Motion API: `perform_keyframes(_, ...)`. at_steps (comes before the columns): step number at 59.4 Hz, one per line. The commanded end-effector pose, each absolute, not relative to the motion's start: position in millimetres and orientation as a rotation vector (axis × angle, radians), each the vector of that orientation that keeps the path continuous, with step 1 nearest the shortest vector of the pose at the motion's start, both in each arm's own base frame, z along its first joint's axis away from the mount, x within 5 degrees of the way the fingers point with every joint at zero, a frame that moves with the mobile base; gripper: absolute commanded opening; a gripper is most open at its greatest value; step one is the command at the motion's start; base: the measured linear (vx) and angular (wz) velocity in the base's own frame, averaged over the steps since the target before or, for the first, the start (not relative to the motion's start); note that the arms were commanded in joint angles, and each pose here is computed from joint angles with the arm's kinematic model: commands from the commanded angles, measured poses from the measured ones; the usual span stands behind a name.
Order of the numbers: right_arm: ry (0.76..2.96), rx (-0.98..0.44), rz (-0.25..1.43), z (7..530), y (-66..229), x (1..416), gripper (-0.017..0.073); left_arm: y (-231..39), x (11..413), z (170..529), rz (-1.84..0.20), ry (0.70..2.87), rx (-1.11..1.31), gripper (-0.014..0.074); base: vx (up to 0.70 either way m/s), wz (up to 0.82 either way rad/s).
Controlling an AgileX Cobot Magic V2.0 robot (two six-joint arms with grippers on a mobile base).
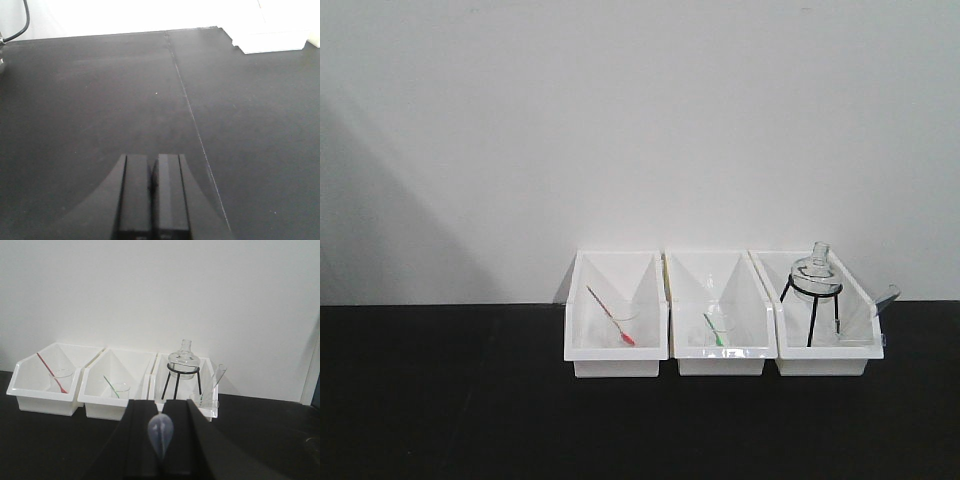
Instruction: Grab transparent chemical and place on left bench
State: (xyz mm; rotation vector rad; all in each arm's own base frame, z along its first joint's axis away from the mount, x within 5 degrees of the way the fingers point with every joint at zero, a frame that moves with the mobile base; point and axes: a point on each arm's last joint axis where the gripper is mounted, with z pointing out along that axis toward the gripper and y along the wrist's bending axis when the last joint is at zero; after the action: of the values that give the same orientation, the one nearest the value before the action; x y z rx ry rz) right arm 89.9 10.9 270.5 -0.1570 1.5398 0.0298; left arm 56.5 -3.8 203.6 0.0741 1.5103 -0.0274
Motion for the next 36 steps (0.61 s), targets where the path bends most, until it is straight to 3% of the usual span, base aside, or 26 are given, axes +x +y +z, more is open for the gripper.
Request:
perform_keyframes(1, 1.498, -0.179, 0.047, 281, 13, 90, -0.0003, -4, 55, 206, -0.035, 1.429, 0.064, -0.0003, 0.0, 0.0)
perform_keyframes(12, 1.455, -0.196, 0.179, 285, 22, 92, -0.0003, -4, 55, 206, -0.035, 1.429, 0.064, -0.0003, 0.0, 0.01)
perform_keyframes(20, 1.414, -0.37, 0.329, 292, 40, 106, -0.0003, -4, 55, 206, -0.035, 1.429, 0.064, -0.0003, 0.0, 0.0)
perform_keyframes(36, 1.491, -0.576, 0.655, 283, 64, 146, -0.0003, -4, 55, 206, -0.035, 1.429, 0.064, -0.0003, 0.0, 0.0)
